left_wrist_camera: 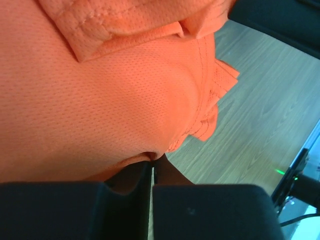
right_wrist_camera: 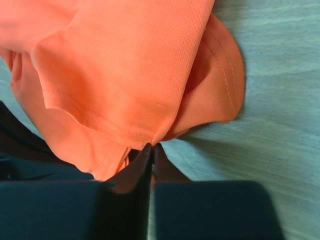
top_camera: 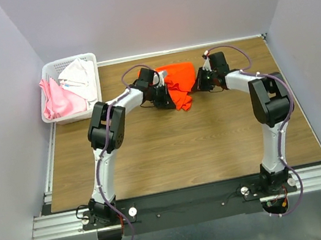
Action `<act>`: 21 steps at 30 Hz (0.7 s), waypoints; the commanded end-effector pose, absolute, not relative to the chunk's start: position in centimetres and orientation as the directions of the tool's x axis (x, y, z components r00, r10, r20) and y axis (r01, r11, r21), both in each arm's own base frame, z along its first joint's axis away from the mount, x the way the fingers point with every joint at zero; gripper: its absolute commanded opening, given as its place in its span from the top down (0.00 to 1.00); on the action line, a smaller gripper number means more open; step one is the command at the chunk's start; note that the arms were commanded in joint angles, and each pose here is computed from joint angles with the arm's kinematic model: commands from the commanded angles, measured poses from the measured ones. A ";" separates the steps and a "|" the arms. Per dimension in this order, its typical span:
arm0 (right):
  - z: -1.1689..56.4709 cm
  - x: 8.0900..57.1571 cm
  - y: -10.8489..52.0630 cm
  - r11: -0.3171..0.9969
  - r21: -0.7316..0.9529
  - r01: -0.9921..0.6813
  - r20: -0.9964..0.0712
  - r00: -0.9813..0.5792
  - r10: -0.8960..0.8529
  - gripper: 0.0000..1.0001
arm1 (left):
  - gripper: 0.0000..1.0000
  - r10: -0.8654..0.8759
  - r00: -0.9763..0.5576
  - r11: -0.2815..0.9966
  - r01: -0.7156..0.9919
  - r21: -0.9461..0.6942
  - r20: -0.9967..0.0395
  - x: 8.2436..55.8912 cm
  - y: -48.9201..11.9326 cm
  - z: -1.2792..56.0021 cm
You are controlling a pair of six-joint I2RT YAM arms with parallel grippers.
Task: Fold and stack the t-shirts
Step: Flatten the tshirt out
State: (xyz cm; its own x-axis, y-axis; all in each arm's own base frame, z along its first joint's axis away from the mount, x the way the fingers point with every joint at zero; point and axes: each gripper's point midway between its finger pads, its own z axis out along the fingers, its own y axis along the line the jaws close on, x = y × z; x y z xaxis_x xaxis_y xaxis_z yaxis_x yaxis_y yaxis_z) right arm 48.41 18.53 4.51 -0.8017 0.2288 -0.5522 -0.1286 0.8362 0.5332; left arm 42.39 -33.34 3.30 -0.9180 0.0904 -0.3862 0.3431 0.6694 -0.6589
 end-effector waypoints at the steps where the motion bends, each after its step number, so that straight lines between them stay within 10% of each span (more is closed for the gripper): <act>1: 5.5 49.8 19.2 0.827 0.543 -0.144 -0.564 -0.792 0.233 1.00 | 1.00 0.073 -0.912 0.694 0.337 -0.636 -0.403 43.4 -32.7 3.2; 21: 39.7 52.7 2.4 0.933 0.359 0.014 -0.929 -0.093 0.359 1.00 | 1.00 -0.069 -0.584 0.972 0.142 -0.185 -0.809 54.3 -7.0 28.3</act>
State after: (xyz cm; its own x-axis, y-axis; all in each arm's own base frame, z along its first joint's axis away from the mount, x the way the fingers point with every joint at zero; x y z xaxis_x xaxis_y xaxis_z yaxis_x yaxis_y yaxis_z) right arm 54.57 3.65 35.31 -0.2029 0.4082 -0.8901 -0.0452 0.9041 0.4249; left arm 55.58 -8.15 25.22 -0.6002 -0.1447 -0.7867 0.1670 0.9391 -0.3002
